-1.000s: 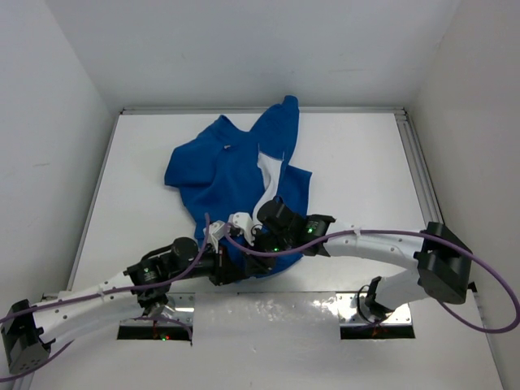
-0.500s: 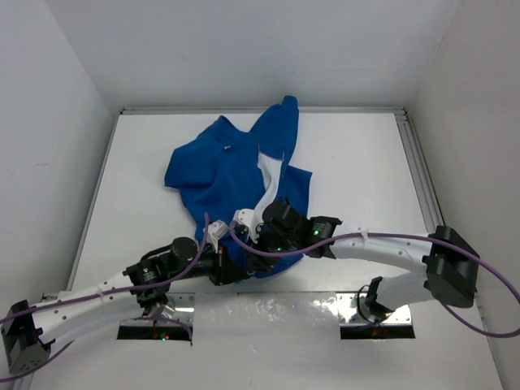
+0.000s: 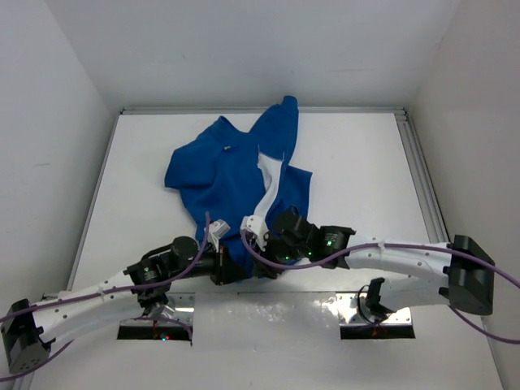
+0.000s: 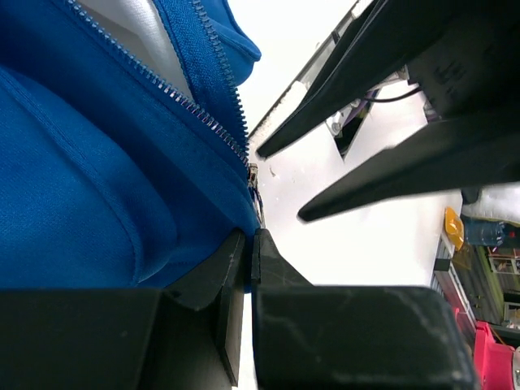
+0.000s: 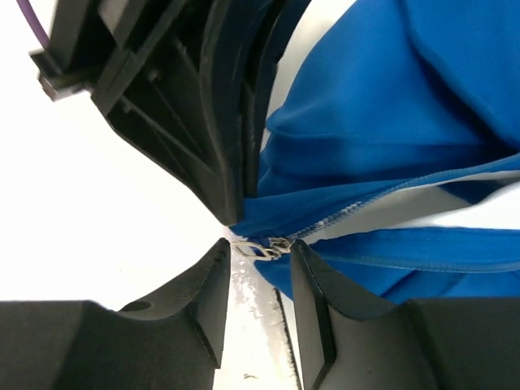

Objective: Zip up the jacket

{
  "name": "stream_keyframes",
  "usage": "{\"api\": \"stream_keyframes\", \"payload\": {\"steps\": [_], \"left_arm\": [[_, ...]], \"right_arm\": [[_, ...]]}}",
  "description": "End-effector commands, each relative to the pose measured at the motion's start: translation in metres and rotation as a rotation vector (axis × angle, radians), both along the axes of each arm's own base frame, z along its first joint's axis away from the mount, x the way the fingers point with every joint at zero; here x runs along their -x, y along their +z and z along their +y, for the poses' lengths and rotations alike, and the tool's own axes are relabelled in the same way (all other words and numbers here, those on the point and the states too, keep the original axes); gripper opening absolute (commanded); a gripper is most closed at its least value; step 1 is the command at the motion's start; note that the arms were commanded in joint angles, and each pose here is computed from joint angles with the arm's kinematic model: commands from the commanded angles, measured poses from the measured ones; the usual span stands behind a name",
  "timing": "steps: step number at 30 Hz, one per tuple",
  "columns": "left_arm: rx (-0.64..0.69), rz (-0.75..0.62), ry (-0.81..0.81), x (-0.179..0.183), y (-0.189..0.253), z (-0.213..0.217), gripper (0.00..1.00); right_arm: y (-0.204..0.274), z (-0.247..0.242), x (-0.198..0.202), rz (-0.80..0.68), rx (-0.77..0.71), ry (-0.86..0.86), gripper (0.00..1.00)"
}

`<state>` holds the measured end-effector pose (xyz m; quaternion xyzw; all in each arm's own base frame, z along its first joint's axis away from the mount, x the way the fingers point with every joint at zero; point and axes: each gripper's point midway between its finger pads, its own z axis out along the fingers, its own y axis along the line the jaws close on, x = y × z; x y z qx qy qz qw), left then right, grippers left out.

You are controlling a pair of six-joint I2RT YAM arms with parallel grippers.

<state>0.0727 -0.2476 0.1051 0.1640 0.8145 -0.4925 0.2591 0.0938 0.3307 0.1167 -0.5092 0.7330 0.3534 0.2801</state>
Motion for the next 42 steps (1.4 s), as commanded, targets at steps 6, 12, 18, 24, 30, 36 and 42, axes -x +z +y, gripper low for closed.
{"api": "stream_keyframes", "payload": {"steps": [6, 12, 18, 24, 30, 36, 42], "left_arm": [[0.098, -0.049, -0.032, 0.001, 0.034, -0.011, 0.0], [0.097, -0.041, -0.035, 0.001, 0.032, -0.012, 0.0], [0.119, -0.043, -0.035, 0.001, 0.034, -0.013, 0.0], [0.129, -0.043, -0.033, 0.002, 0.036, -0.013, 0.0], [0.132, -0.036, -0.032, 0.003, 0.033, -0.013, 0.0], [0.134, -0.042, -0.03, 0.003, 0.035, -0.012, 0.0], [0.133, -0.039, -0.025, 0.002, 0.033, -0.011, 0.0]], "right_arm": [[-0.008, -0.01, -0.004, -0.023, -0.052, -0.162, 0.4], [-0.007, -0.019, -0.016, -0.01, -0.111, -0.318, 0.44], [-0.005, -0.011, -0.011, 0.074, -0.206, -0.358, 0.4], [-0.003, -0.004, -0.006, 0.117, -0.226, -0.341, 0.39], [-0.002, 0.0, 0.0, 0.152, -0.238, -0.315, 0.38], [-0.006, 0.0, 0.003, 0.175, -0.229, -0.319, 0.38], [-0.006, 0.002, 0.008, 0.214, -0.242, -0.312, 0.36]]}}
